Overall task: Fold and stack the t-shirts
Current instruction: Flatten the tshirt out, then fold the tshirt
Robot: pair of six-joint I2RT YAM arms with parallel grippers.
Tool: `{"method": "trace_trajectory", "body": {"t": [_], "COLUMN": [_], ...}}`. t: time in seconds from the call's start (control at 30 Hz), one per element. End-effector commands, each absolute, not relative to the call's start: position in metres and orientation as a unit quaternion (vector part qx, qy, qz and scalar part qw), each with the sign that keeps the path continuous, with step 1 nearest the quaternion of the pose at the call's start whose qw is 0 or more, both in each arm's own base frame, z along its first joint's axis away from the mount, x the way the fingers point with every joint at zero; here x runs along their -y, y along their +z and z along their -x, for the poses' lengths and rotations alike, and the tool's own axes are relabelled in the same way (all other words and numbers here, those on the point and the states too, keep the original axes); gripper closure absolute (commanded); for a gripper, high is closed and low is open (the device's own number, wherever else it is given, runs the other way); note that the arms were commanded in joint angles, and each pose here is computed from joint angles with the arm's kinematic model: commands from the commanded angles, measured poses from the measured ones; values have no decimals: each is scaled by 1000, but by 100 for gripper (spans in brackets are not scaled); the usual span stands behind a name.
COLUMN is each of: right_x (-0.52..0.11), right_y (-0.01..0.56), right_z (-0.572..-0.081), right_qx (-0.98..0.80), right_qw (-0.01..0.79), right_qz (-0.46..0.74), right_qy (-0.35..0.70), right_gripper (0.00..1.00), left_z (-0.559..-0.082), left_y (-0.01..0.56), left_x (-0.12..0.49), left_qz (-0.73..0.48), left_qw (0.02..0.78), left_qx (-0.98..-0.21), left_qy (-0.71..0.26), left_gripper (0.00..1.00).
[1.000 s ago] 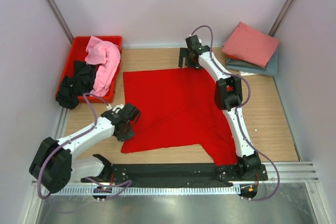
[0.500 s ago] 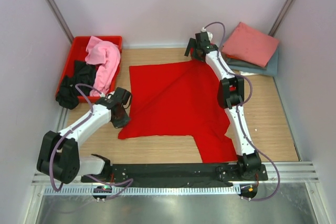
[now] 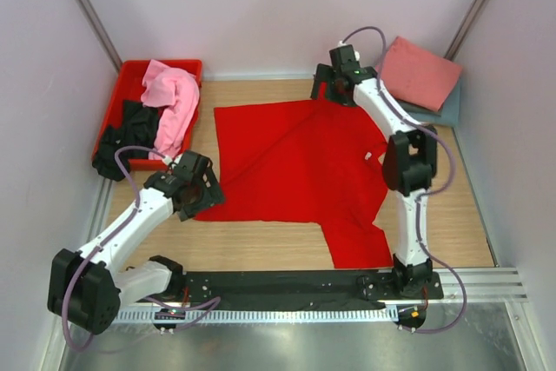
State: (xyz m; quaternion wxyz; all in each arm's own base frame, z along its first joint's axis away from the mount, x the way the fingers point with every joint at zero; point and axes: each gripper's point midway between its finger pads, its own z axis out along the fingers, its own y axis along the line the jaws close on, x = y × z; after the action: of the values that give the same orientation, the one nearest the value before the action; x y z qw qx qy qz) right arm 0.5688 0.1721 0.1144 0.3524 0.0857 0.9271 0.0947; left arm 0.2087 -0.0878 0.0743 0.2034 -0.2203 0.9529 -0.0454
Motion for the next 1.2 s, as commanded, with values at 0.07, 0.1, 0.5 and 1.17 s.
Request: {"method": "trace_trajectory", "body": {"t": [0.07,0.1,0.5,1.17], "right_x": [-119,-107,-147,-124], "right_y": [180,207,67,8], "right_z": [-427,-396,-102,-100], "right_qx": [-928,-913,-965,-958], "right_qw": [348,379,243,250], "right_qz": [-131,-152,-95,-143], "right_qy": [-4,0,15,0], "right_gripper": [0,0,2,31], "left_z": [-204,-203,-187,-178], "left_y": [83,82,73,67], "left_x": [104,108,138,124], "left_qz": [197,192,137,155], "left_qw": [221,222,219,227], "left_qx": [-952,-953,-962,-959], "left_qy": [-75,-79,-89,-71], "left_gripper": [17,17,21,22]}}
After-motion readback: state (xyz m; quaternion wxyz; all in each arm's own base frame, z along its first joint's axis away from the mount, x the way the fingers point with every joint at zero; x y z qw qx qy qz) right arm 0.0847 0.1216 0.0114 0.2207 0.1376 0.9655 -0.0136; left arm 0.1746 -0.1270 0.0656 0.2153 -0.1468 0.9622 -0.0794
